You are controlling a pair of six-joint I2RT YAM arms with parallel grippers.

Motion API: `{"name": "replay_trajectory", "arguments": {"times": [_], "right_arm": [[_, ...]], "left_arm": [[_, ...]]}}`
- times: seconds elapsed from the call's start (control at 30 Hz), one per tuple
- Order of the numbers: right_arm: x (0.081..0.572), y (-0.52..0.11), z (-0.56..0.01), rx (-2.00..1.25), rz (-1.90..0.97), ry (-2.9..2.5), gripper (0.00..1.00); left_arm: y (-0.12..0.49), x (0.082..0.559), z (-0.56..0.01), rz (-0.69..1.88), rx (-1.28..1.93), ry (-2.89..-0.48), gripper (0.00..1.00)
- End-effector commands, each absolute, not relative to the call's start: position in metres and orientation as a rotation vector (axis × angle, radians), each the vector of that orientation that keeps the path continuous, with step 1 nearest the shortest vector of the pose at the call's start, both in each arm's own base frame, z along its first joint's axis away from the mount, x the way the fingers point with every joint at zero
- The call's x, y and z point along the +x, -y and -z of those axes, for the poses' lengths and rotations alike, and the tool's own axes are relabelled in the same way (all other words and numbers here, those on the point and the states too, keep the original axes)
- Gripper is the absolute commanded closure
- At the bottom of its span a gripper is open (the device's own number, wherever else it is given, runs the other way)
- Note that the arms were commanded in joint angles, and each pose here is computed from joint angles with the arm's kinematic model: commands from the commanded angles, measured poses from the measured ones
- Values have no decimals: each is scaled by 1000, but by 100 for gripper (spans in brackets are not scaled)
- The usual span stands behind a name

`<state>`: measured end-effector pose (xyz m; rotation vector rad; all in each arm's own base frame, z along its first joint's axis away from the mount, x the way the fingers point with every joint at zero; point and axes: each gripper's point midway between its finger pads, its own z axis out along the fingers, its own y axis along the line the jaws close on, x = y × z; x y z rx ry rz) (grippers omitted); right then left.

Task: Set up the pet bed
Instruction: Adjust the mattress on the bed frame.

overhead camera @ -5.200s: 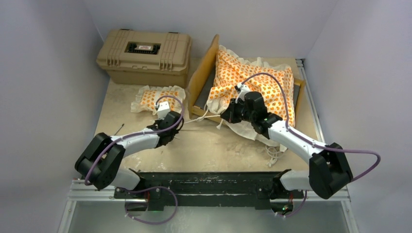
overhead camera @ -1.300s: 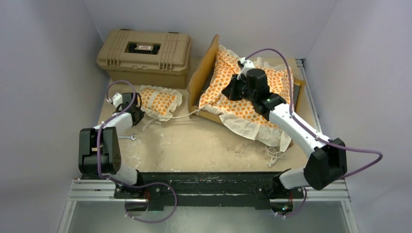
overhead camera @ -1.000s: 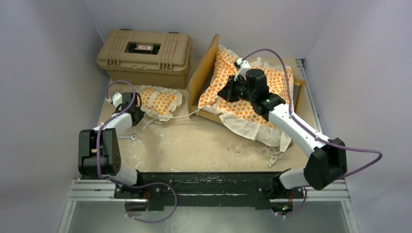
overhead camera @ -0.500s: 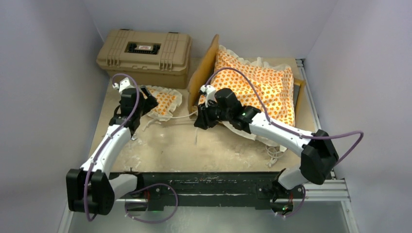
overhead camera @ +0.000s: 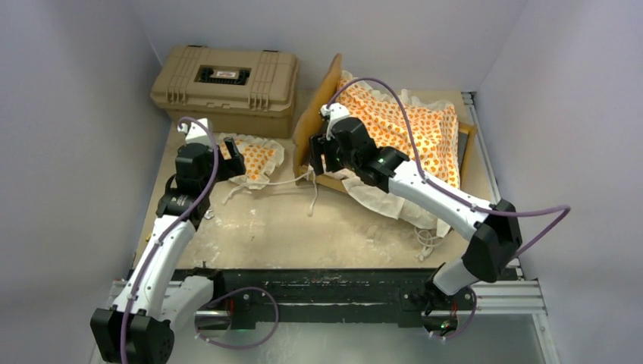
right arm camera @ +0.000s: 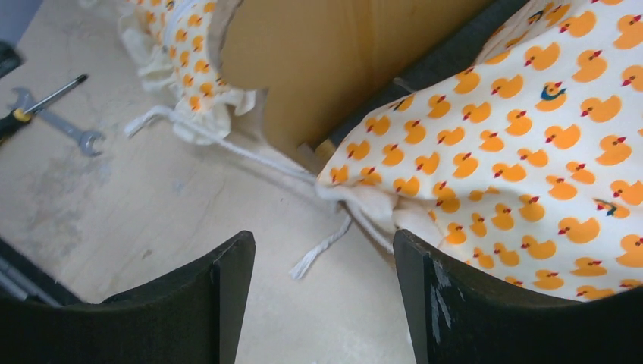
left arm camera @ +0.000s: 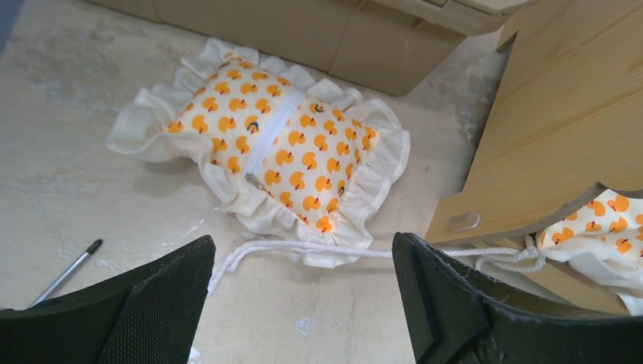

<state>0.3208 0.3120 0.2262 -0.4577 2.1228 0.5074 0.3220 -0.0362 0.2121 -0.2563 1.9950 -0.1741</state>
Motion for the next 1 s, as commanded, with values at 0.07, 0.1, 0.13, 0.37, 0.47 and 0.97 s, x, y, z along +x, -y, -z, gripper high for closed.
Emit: {"name": "replay_trajectory", "arguments": {"times": [0.07, 0.1, 0.13, 0.37, 0.47, 0.97], "right_arm": [[366, -319, -213, -227, -405, -2105, 35], [370, -322, -212, -202, -413, -2099, 36], [374, -325, -208, -176, -413, -2100, 37], [385, -333, -162, -45, -399, -2176, 44], [387, -338, -155, -37, -423, -2171, 61], [379, -399, -178, -255, -742, -2106, 99]], "left_arm": [[27, 319, -224, 94, -202, -1935, 13], [27, 318, -224, 85, -204, -1933, 13], [27, 318, -225, 82, -205, -1929, 13], [27, 314, -230, 58, -198, -1909, 13], [29, 313, -230, 58, -192, -1909, 13], [45, 316, -225, 133, -141, -1925, 13]]}}
